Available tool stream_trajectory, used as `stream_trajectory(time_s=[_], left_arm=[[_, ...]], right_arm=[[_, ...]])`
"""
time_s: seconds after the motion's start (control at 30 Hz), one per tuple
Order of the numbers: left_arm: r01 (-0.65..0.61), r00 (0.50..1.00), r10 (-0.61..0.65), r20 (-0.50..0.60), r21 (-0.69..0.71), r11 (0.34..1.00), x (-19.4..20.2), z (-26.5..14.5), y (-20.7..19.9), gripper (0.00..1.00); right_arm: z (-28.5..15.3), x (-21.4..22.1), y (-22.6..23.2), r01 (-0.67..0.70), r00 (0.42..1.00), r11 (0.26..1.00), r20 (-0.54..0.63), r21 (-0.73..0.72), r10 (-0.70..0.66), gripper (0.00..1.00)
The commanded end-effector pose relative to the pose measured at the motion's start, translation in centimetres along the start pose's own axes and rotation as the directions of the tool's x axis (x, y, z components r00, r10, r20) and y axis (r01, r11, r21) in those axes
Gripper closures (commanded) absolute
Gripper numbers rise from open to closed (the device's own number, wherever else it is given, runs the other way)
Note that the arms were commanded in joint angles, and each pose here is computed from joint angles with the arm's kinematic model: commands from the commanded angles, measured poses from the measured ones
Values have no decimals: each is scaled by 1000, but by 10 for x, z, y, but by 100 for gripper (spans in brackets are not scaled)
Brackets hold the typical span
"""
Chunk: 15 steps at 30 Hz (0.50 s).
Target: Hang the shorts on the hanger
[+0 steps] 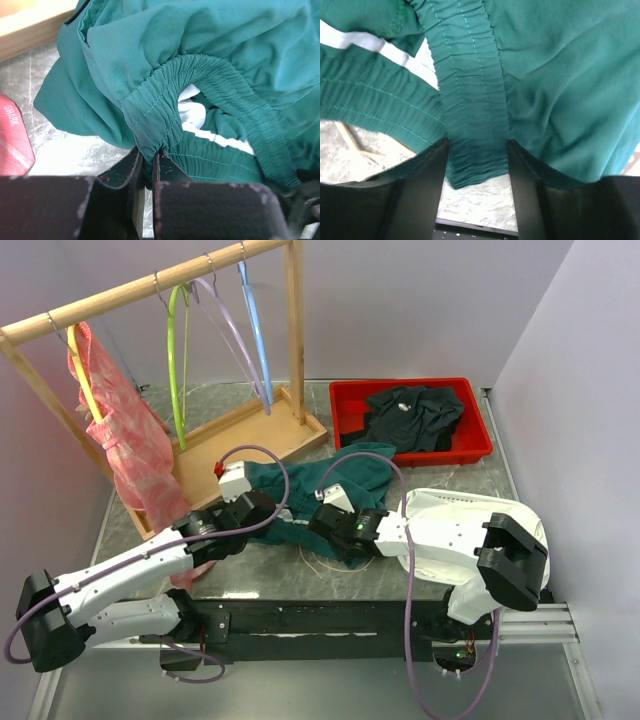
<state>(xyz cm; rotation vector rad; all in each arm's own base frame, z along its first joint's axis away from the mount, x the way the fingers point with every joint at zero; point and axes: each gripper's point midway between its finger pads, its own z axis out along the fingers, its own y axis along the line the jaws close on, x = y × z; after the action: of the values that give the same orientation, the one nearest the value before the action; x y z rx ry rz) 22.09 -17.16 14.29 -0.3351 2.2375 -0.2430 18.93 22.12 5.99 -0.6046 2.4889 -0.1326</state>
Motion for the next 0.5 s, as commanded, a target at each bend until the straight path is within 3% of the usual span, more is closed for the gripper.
stream_trajectory(time_s=[0.0, 0.4, 0.43, 0.47], left_arm=[[3, 1000, -4, 30, 32, 999, -23, -14, -6, 99], [5, 1000, -6, 19, 54, 999, -34, -21, -14, 99], [4, 1000, -5, 21, 54, 999, -35, -22, -14, 99], [7, 1000, -9, 24, 55, 998, -37, -23, -14, 99]], right_arm=[[-2, -9, 11, -3, 1000, 998, 17, -61, 4, 39], [5, 1, 34, 43, 999, 995, -8, -93, -44, 27], [7, 4, 30, 44, 999, 997, -17, -67, -45, 29], [10, 5, 27, 31, 999, 999, -23, -45, -32, 40]])
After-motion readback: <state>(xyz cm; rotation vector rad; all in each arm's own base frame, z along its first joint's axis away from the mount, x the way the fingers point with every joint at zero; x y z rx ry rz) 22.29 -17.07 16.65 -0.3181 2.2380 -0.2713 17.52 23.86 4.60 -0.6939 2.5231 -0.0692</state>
